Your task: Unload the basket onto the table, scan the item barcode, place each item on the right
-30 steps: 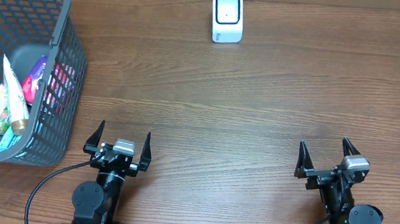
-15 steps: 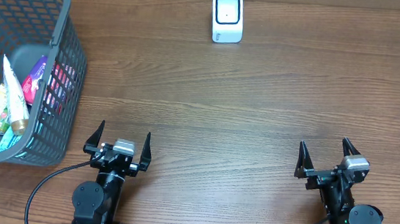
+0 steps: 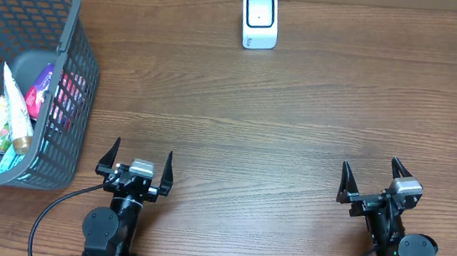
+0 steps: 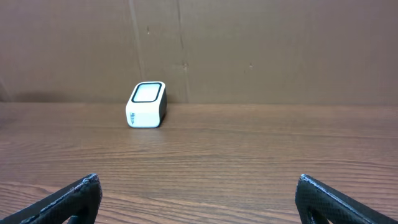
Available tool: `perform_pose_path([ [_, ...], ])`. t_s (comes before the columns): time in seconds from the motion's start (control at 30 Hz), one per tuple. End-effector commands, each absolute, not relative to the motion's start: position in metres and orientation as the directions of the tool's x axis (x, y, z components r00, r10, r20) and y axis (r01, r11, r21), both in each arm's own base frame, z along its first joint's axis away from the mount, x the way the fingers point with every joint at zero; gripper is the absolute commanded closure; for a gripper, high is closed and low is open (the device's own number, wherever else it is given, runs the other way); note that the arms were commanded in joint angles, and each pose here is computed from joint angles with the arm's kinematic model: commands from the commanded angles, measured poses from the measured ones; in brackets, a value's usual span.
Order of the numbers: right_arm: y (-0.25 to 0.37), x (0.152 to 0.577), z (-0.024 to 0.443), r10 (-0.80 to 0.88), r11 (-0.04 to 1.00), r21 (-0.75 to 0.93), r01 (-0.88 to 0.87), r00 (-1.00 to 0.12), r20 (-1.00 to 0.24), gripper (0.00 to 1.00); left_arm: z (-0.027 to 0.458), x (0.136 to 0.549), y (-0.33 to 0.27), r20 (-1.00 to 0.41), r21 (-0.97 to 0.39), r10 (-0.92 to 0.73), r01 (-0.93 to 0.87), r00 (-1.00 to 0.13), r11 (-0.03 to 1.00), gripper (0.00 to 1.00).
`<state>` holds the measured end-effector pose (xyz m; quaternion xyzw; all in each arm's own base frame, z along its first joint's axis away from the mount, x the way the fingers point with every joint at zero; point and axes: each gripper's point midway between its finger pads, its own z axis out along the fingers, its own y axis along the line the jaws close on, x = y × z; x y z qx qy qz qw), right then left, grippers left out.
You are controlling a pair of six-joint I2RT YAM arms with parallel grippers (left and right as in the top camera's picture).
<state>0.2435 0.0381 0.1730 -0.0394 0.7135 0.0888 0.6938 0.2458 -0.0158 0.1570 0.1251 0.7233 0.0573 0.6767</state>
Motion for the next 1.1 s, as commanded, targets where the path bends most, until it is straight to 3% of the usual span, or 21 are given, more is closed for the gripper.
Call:
perform_pose_path([
  [0.0,0.036,0.244,0.175,0.068,0.983,0.069,-0.172,-0.012,-0.998,0.00,0.156,0.246,-0.012,-0.970,0.232,0.237,0.081,-0.058,0.969,0.00],
  [1.07,0.040,0.241,0.194,0.071,0.979,0.065,-0.195,0.027,-0.997,0.00,0.172,0.244,-0.013,-0.971,0.234,0.236,0.083,-0.022,0.969,0.00],
])
